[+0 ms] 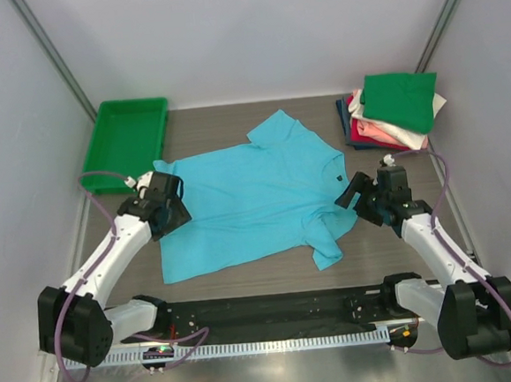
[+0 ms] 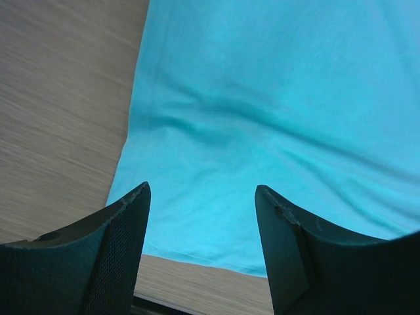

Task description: Fold and stack the t-shirts

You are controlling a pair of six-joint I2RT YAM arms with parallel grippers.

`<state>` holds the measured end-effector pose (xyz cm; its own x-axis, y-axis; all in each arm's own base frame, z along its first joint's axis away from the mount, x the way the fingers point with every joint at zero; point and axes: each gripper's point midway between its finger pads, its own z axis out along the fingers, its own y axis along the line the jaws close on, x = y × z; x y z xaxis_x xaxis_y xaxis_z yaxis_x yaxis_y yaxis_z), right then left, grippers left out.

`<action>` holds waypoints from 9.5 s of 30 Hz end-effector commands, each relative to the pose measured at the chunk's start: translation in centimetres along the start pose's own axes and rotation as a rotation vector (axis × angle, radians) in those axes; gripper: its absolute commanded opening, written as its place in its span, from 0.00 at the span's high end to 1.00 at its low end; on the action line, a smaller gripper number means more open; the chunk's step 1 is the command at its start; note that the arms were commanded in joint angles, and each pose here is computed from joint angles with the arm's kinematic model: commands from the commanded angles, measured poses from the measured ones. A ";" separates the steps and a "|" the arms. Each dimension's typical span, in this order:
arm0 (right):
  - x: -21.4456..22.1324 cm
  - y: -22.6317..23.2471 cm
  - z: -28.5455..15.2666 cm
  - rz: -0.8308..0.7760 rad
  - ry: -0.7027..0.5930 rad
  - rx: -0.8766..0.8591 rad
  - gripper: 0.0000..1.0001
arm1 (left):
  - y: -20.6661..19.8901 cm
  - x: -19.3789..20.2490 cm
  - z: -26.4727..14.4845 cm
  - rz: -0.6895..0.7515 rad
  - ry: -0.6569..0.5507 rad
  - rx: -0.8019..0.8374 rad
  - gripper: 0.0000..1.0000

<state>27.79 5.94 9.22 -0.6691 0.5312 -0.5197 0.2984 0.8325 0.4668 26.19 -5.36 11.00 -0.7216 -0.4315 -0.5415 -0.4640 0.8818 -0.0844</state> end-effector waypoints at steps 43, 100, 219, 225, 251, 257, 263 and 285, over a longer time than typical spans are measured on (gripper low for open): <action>0.5 -3.0 -1.9 0.132 0.031 0.039 0.30 | 1.0 0.4 3.3 -0.049 0.089 -0.072 0.32; 5.9 0.7 -3.3 0.033 0.089 -0.040 0.99 | 7.1 9.2 6.3 -0.205 0.148 -0.260 0.61; 2.5 -5.0 3.6 0.188 0.164 0.100 0.61 | 8.2 5.2 7.8 -0.602 0.066 -0.140 0.37; 1.0 -4.5 4.4 0.215 0.150 0.071 0.99 | 6.2 1.7 8.1 -0.590 0.036 -0.085 1.00; -0.7 -4.2 -3.7 0.401 0.011 0.020 0.99 | 6.8 4.6 0.6 -0.614 0.052 0.049 1.00; 3.3 -6.3 -4.4 0.477 0.035 0.109 0.99 | 6.3 8.3 1.2 -0.634 0.149 0.058 1.00; 4.1 -8.0 -6.1 0.507 -0.012 0.226 0.99 | 6.5 9.0 0.7 -0.677 0.162 0.057 0.97; -4.5 7.7 -4.5 0.028 -0.028 -0.133 0.18 | 6.3 -3.3 -8.3 -0.220 -0.164 0.135 0.04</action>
<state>22.94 5.61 12.81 -0.6446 0.6878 -0.3338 0.4506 0.6946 0.5608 20.82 -1.21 20.00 -0.4361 -0.7014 -0.5638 -0.5476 0.7040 -0.4522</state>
